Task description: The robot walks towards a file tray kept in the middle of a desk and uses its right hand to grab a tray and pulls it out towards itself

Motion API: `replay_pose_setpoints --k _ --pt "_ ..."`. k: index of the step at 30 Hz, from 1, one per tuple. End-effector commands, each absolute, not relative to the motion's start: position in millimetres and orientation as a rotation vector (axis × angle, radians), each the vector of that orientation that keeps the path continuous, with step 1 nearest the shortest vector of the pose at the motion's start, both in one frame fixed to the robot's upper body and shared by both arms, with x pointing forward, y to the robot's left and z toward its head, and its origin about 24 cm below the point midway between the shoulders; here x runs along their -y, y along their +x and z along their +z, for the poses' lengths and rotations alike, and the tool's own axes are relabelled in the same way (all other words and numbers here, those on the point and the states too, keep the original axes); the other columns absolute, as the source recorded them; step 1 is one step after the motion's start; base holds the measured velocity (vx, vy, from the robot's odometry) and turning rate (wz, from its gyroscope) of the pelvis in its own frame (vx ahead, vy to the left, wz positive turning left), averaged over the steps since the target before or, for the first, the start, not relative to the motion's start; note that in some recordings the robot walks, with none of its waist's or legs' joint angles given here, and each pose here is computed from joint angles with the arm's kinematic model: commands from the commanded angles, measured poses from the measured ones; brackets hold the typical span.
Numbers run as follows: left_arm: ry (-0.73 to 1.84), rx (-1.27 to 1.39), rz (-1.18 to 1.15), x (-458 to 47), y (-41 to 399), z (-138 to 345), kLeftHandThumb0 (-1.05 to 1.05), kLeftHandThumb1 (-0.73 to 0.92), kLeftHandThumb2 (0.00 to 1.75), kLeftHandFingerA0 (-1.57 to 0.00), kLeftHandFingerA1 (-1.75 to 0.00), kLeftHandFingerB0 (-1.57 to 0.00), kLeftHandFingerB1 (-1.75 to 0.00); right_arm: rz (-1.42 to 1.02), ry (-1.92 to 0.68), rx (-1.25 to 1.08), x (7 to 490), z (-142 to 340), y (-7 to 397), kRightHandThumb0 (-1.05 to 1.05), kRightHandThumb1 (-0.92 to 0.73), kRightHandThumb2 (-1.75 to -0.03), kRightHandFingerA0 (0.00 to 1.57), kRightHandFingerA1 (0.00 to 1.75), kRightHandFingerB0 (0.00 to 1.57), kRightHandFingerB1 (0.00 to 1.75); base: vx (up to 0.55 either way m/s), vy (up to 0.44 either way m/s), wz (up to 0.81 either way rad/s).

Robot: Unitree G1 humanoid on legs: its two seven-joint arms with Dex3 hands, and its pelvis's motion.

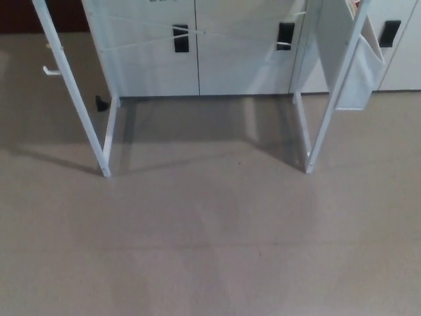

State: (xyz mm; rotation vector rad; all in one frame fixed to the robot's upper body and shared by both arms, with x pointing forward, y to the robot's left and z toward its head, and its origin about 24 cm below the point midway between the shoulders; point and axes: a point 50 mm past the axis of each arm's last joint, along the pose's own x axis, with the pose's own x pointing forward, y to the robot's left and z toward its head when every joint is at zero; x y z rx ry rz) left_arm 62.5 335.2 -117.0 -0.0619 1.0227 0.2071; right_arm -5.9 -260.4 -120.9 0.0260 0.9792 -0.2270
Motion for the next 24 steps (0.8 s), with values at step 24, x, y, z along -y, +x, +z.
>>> replay_pose_setpoints --k 24 --pt "-0.010 -1.001 0.215 -342.1 64.7 -111.7 -0.05 0.21 0.97 -0.53 -0.76 -0.40 -0.68 -0.210 -0.013 -0.971 260.5 -123.4 -7.4 -0.27 -0.58 -0.57 0.62 0.67 0.30 0.42 0.24 -0.021 0.03"
